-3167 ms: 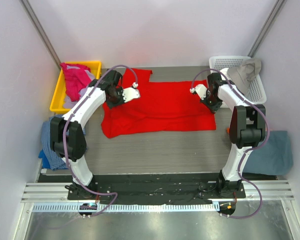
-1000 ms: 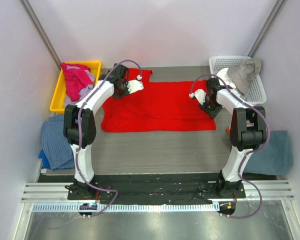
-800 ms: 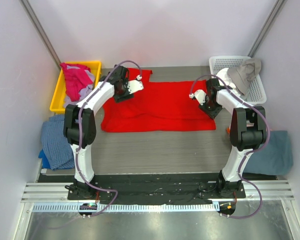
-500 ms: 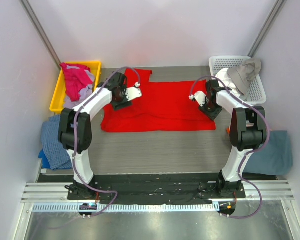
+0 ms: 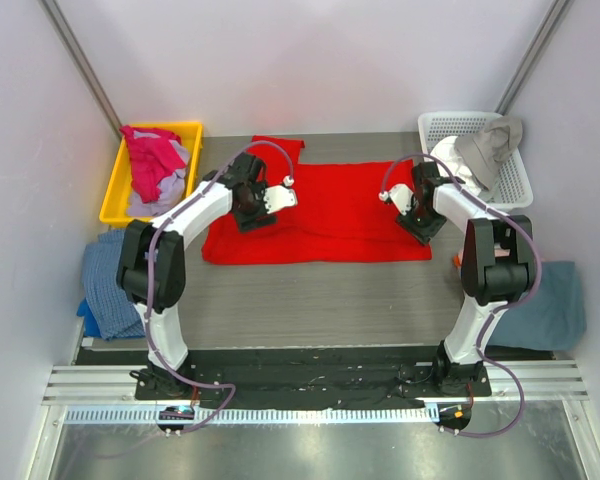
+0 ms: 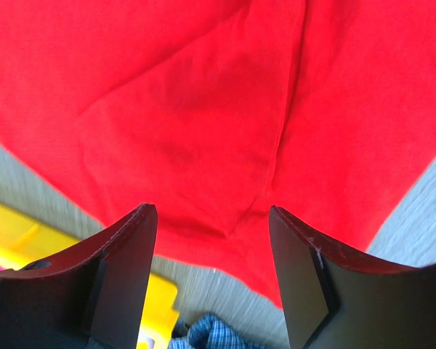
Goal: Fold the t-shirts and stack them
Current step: Fold the flattened tshirt in 1/3 of the way
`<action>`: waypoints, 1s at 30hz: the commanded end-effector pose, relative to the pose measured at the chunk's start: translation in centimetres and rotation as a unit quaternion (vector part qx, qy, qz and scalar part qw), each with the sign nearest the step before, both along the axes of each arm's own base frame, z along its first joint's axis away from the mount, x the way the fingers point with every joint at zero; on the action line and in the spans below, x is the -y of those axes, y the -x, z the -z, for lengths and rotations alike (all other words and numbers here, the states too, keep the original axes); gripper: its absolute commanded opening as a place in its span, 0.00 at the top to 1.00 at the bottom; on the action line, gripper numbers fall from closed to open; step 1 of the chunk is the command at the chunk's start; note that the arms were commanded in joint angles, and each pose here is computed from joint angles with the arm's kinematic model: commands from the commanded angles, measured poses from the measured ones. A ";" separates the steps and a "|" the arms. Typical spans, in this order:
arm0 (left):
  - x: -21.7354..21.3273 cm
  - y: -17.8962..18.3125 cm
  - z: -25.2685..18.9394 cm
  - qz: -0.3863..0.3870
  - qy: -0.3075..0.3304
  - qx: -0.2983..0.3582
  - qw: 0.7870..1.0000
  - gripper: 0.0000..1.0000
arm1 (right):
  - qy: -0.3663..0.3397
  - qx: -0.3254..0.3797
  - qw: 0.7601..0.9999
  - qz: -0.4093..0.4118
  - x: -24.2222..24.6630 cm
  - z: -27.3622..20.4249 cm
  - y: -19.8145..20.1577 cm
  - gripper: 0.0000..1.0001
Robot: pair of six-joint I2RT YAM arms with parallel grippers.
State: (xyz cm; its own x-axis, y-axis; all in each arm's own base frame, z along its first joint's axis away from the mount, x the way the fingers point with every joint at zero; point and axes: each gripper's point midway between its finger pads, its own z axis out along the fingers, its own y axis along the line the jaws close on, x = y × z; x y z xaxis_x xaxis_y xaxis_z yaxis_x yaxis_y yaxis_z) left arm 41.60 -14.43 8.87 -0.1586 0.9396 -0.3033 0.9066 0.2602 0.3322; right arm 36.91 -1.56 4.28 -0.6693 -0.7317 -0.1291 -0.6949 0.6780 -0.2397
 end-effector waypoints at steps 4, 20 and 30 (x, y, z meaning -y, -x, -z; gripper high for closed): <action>1.4 -1.0 0.6 0.008 0.016 -0.017 1.000 0.33 | 0.005 0.064 0.998 0.005 0.0 -2.9 -1.1 0.51; 1.2 -0.6 1.2 0.009 0.008 -0.023 1.000 0.33 | -0.014 0.057 0.998 0.005 -0.9 -2.3 -1.3 0.50; 0.9 -0.5 1.6 0.007 0.001 -0.024 1.000 0.33 | -0.025 0.053 0.998 0.003 -1.5 -1.5 -2.0 0.50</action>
State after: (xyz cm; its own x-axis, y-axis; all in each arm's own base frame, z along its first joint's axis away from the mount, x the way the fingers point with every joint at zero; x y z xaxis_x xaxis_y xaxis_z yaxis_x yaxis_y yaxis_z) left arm 41.82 -15.09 6.51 -0.1706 0.9425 -0.2874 0.9294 0.2508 0.2706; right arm 37.36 -0.73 5.20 -0.6616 -0.7265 -0.1860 -0.6778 0.6854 -0.2660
